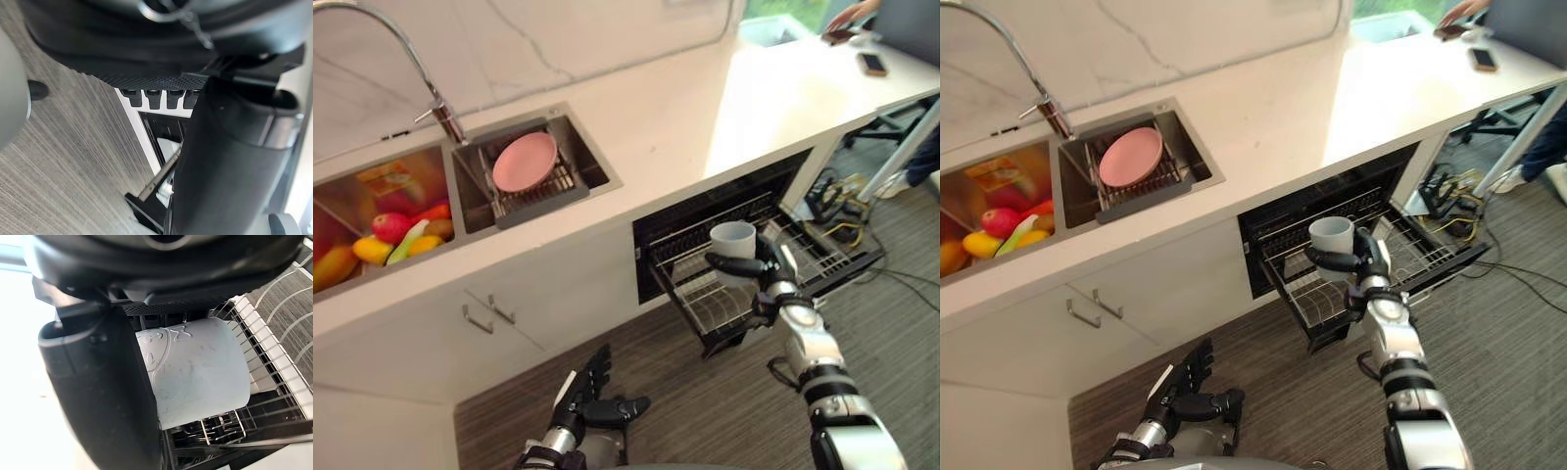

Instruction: Walk over to the sink, pick up the cup, carry it to the dishwasher, place the cup inside the dishwasher, then close the dishwasher door

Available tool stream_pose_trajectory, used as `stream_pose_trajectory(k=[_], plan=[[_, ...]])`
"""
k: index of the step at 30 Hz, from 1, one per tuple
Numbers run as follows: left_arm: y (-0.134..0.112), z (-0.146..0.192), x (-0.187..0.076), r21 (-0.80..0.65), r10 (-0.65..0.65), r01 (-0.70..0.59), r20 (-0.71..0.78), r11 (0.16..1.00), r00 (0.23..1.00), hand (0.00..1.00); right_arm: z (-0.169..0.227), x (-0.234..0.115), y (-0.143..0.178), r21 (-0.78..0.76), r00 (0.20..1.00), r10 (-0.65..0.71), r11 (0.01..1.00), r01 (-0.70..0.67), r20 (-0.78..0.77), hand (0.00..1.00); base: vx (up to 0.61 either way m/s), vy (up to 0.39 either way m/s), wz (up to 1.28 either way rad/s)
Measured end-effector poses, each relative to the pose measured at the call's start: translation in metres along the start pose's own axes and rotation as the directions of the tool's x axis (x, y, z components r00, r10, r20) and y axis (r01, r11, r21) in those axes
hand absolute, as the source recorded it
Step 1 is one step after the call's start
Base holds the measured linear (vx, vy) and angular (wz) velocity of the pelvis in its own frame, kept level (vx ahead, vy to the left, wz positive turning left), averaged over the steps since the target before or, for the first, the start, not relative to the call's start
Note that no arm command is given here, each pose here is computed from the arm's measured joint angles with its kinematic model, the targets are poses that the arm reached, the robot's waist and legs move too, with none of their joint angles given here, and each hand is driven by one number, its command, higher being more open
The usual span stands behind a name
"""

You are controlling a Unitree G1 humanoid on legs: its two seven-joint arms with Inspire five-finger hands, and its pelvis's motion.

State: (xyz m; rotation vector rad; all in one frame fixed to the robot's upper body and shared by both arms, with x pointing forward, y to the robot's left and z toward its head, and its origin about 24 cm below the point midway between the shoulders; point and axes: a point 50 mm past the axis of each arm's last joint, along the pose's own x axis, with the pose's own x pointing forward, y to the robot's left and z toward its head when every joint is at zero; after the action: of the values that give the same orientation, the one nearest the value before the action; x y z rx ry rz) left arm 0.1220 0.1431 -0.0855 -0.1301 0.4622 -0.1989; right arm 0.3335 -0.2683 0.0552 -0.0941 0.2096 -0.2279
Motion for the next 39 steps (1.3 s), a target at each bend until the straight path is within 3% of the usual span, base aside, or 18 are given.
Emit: stream_pose_trajectory(k=[4, 9, 14, 34, 35, 39], plan=[[-0.001, 0.015, 0.01, 0.004, -0.005, 0.005, 0.086, 1.0, 0.996, 1.0, 0.054, 0.019, -0.032, -0.047, 0.993, -0.083, 0.995, 0.086, 0.079, 0.0, -0.03, 0.008, 0.2], [0.005, 0.022, 0.014, 0.004, 0.024, -0.024, 0.135, 1.0, 0.991, 1.0, 0.091, 0.027, -0.054, -0.094, 0.983, -0.147, 0.983, 0.158, 0.113, 0.0, -0.07, 0.025, 0.11], [0.016, 0.025, 0.015, 0.008, 0.068, -0.07, 0.15, 0.998, 0.986, 1.0, 0.094, 0.03, -0.064, -0.148, 0.986, -0.156, 0.975, 0.163, 0.058, 0.0, -0.04, 0.011, 0.03], [0.008, 0.025, 0.022, -0.023, 0.043, -0.04, 0.161, 0.999, 0.986, 1.0, 0.106, 0.033, -0.072, -0.13, 0.99, -0.139, 0.983, 0.133, -0.039, 0.0, 0.01, -0.026, 0.08], [0.007, 0.025, 0.023, -0.021, 0.038, -0.035, 0.161, 0.999, 0.986, 1.0, 0.107, 0.033, -0.072, -0.124, 0.989, -0.141, 0.983, 0.135, -0.038, 1.0, -0.01, -0.076, 0.04], [0.003, 0.028, 0.026, -0.02, 0.023, -0.02, 0.17, 1.0, 0.985, 1.0, 0.109, 0.033, -0.073, -0.11, 0.987, -0.156, 0.983, 0.15, -0.045, 1.0, -0.01, -0.063, 0.06]])
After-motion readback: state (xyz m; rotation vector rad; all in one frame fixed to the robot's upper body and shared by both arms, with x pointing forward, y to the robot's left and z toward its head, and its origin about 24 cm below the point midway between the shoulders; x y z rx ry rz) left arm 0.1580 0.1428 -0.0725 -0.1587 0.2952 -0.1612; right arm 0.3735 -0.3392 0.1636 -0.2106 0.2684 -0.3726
